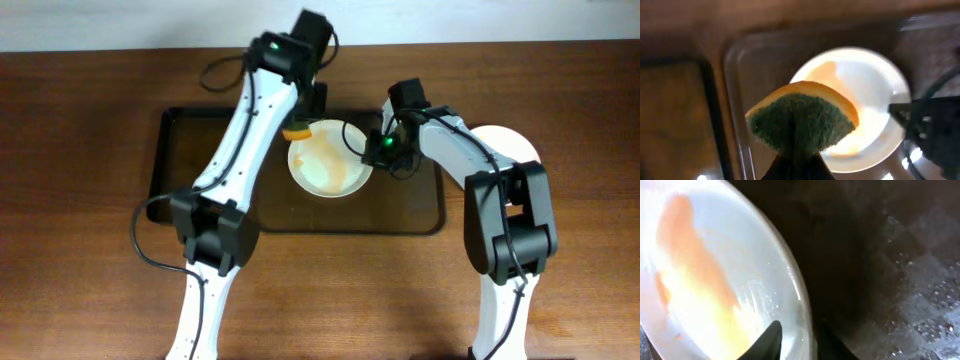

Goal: Clean dirty plates on tray and stack at the side
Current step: 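Scrub the back plate with the sponge held in the left gripper, then lift the back plate with the right gripper and stack it on the right pile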

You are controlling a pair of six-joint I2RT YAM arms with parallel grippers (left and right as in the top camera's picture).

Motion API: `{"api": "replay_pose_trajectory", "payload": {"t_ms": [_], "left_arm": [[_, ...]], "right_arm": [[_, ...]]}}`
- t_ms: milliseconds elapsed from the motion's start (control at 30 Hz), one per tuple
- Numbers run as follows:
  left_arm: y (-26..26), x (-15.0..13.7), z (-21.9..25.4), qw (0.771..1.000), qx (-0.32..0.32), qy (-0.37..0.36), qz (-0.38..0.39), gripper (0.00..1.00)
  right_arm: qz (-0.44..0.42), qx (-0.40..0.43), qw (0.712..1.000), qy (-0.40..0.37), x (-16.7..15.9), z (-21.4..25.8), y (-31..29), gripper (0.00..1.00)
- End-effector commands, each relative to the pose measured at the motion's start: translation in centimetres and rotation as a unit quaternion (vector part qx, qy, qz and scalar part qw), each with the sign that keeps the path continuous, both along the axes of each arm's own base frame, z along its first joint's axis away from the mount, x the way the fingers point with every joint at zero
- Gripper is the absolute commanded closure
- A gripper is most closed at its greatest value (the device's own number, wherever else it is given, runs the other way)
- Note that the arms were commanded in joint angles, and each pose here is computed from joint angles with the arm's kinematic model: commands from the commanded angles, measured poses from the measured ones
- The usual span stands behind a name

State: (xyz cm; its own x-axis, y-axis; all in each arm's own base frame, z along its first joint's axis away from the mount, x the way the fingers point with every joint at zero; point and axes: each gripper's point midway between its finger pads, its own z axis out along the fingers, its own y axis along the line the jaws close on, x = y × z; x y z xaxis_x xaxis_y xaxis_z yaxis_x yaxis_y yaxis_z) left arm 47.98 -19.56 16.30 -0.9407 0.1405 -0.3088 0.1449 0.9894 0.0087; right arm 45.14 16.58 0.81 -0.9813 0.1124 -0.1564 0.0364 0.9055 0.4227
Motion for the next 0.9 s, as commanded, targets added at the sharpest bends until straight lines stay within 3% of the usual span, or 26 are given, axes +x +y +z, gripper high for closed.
{"api": "replay_pose_trajectory", "payload": {"t_ms": [0,33,67,100,233,333,467,567,600,667,733,767,800,867], "left_arm": [[1.1,0.6,2.3,1.0,-0.014,-0.022,-0.009,1.0],[1.4,0.7,2.3,1.0,-0.014,-0.021,-0.006,1.0],[1.9,0.8,2.2,1.0,-0.012,-0.019,-0.001,1.0],[2.2,0.9,2.2,1.0,-0.013,-0.019,0.002,1.0],[4.3,1.8,2.3,0.999,-0.013,-0.023,0.024,1.0],[5.8,2.2,2.3,0.999,-0.014,-0.023,0.04,1.0],[6.8,3.0,2.4,0.998,-0.017,-0.032,0.052,1.0],[6.9,3.1,2.4,0.998,-0.017,-0.034,0.052,1.0],[6.8,3.2,2.4,0.998,-0.018,-0.035,0.052,1.0],[6.8,3.1,2.2,0.998,-0.016,-0.031,0.052,1.0],[6.9,3.0,1.9,0.998,-0.015,-0.027,0.052,1.0],[6.8,3.0,1.7,0.998,-0.014,-0.024,0.052,1.0],[6.8,3.0,1.5,0.998,-0.014,-0.022,0.052,1.0],[6.4,3.0,1.2,0.998,-0.025,-0.016,0.048,1.0]], "right_arm": [[0.004,-0.025,1.0,0.012,-0.6,-2.4,-0.1,0.73],[0.006,-0.03,0.999,0.011,-0.7,-2.5,-0.1,0.75],[0.008,-0.034,0.999,0.012,-0.8,-2.6,0.1,0.88],[0.01,-0.035,0.999,0.015,-1.0,-2.6,0.2,0.96],[0.005,-0.036,0.999,-0.013,-0.6,1.9,-1.4,0.96],[-0.037,-0.135,0.985,-0.096,-0.2,9.5,-5.5,0.96],[-0.087,-0.281,0.943,-0.157,-2.2,16.3,-10.4,0.96],[-0.094,-0.397,0.891,-0.198,-4.0,19.9,-11.3,0.96],[-0.091,-0.39,0.893,-0.204,-4.1,19.9,-10.1,0.96],[-0.077,-0.308,0.932,-0.173,-3.8,17.7,-8.3,0.95],[-0.09,-0.247,0.954,-0.143,-3.0,15.9,-8.5,0.87],[-0.097,-0.209,0.967,-0.112,-2.6,14.4,-9.2,0.75],[-0.102,-0.173,0.976,-0.08,-2.5,12.7,-9.8,0.68],[-0.105,-0.119,0.987,-0.021,-2.3,9.1,-10.5,0.67]]}}
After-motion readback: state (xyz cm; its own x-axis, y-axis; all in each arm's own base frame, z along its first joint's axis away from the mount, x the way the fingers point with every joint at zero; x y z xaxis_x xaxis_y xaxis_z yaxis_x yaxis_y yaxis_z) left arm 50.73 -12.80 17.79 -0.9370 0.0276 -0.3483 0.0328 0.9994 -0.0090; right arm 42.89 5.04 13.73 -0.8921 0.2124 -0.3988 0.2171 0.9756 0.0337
